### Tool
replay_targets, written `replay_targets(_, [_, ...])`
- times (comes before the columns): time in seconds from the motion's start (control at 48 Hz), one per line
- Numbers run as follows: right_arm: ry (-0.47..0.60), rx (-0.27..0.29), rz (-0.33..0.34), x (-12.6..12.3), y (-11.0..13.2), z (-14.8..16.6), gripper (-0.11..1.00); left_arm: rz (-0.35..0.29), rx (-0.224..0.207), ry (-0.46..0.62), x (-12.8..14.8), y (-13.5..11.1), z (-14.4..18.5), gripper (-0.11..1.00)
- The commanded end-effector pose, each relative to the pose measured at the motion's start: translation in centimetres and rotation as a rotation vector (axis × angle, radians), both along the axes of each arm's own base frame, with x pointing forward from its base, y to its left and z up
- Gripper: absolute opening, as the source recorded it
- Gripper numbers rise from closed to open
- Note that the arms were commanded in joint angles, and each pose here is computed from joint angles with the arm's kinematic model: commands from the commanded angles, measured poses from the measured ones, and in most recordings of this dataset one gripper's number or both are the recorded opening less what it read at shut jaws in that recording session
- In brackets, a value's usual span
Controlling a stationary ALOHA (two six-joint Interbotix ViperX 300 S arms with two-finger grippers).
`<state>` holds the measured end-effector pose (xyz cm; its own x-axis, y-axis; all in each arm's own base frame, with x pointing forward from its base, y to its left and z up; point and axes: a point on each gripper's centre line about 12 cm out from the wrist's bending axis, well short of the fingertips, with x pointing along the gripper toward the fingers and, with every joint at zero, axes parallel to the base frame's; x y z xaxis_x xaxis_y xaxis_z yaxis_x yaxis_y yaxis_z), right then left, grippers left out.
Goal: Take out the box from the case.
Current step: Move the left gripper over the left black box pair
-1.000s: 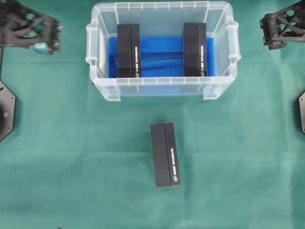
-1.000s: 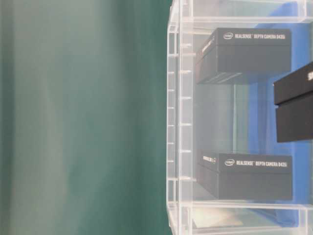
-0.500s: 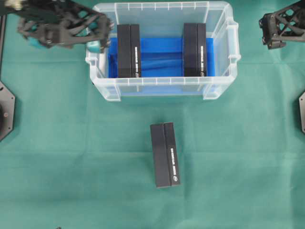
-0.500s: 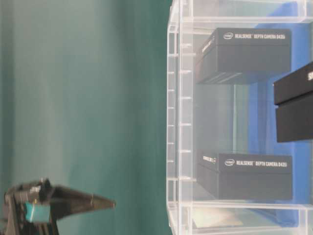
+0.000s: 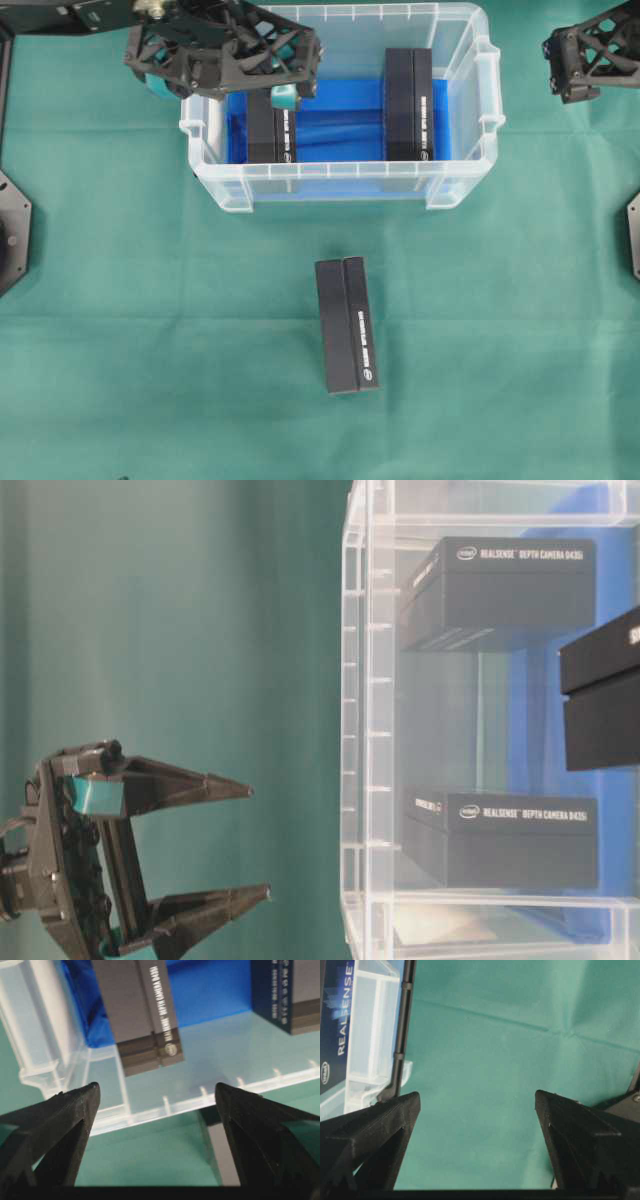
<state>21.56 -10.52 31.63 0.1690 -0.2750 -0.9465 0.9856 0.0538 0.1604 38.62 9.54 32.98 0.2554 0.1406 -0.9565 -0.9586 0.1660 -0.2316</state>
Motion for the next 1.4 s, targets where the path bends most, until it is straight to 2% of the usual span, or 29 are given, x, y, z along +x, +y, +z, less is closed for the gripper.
replay_targets(0.0, [-0.032,-0.015,0.001,0.2,-0.1,0.9,0.93,-0.006,0.012,-0.035,0.4,-0.1,1.2,0.94])
replay_targets(0.208, [-0.042,-0.019,0.004,0.4,-0.2,0.9,0.93,0.004,0.006,-0.004,0.4,-0.1,0.8,0.94])
replay_targets(0.417, [-0.045,-0.021,0.008,0.4,-0.2,0.9,0.93,0.042,0.022,0.013,0.2,0.2,0.7,0.94])
replay_targets(1.375, [-0.046,-0.026,0.023,0.5,-0.2,0.8,0.93,0.05,0.017,0.034,1.0,0.4,-0.1,0.94])
